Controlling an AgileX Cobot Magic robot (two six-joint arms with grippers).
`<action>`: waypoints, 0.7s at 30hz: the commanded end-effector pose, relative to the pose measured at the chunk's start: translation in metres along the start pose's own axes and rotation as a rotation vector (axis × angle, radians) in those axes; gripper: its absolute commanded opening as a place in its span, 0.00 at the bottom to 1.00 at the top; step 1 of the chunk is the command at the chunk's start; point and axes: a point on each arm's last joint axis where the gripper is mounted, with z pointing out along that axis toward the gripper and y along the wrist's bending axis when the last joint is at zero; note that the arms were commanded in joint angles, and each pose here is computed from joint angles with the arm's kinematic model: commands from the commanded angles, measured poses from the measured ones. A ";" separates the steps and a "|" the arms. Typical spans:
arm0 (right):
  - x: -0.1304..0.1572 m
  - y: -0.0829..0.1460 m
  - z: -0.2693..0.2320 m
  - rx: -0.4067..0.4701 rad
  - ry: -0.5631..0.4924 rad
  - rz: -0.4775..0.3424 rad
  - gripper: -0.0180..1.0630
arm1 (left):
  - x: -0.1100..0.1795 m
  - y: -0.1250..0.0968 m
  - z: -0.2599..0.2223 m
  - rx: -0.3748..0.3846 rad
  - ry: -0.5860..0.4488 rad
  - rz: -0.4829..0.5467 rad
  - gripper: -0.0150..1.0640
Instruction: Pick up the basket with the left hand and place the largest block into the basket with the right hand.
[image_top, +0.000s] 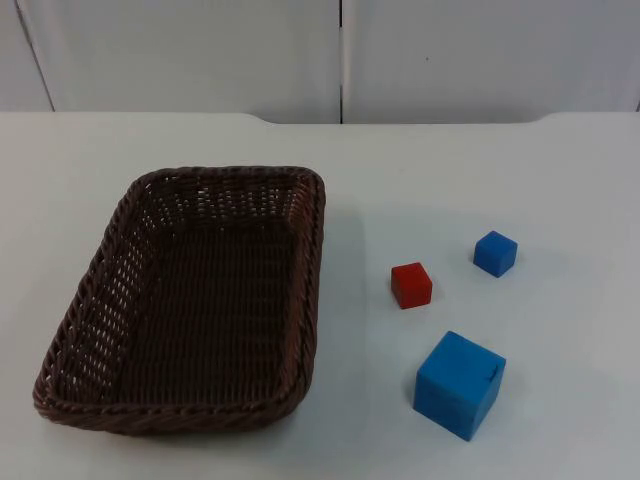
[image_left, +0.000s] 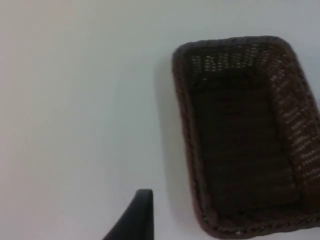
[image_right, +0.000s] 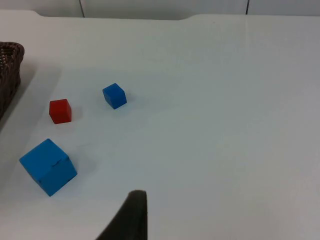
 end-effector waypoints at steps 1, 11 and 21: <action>0.000 0.000 0.000 -0.004 -0.005 -0.003 0.99 | -0.008 -0.003 0.008 0.054 -0.016 0.004 0.99; 0.000 0.000 0.000 -0.004 -0.005 -0.003 0.99 | -0.020 0.002 0.058 0.130 0.108 -0.030 0.99; 0.000 0.000 0.000 -0.004 -0.005 -0.003 0.99 | -0.027 0.002 0.083 0.192 0.108 -0.046 0.99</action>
